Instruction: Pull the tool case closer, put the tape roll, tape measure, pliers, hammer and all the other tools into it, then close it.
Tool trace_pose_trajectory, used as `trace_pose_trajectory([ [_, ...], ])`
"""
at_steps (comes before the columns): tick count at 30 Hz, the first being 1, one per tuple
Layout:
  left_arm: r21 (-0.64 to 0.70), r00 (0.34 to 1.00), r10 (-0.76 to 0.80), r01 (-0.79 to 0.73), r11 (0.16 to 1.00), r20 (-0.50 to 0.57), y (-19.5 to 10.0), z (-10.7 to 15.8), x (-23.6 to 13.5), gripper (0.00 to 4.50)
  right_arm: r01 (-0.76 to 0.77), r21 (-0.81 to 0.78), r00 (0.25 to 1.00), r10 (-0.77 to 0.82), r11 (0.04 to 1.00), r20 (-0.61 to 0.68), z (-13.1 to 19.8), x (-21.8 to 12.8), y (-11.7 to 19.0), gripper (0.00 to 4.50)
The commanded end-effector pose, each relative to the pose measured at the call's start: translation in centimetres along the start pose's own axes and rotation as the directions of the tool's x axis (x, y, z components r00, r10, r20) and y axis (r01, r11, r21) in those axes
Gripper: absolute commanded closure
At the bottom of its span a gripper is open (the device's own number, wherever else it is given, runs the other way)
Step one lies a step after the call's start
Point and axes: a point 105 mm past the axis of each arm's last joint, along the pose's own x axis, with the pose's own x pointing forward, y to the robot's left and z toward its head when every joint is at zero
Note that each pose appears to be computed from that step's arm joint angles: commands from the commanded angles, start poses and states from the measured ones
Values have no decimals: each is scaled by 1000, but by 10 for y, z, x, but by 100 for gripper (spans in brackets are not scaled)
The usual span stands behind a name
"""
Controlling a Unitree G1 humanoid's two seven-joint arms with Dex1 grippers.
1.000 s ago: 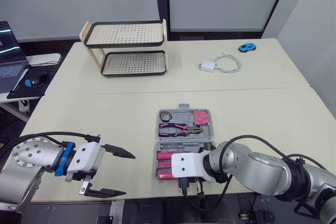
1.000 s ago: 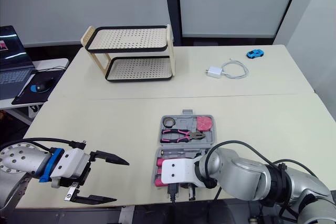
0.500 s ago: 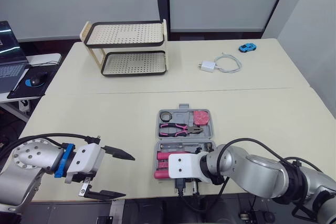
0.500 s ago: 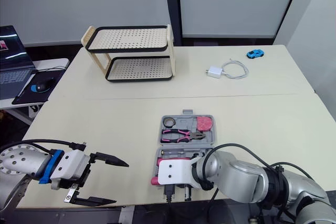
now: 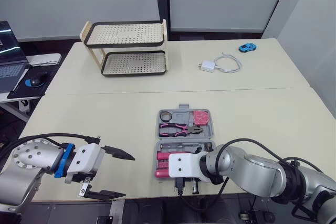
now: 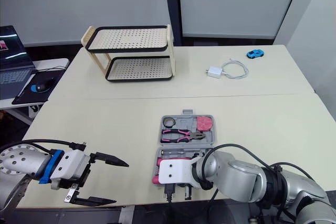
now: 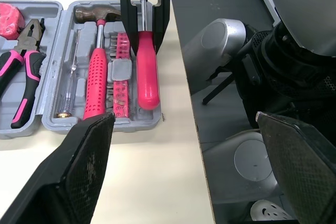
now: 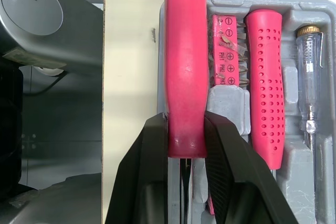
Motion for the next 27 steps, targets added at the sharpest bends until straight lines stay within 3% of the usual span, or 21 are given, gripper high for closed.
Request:
trace_pose_trajectory([
  [1,22,1000,-9,9,1000,-14,1,3,-2,0,11,-14,1000,-11,1000,26,5,-2,0,390],
  [27,19,1000,-7,7,1000,-20,0,3,-2,0,43,4,998,-44,999,40,5,10,-8,390],
])
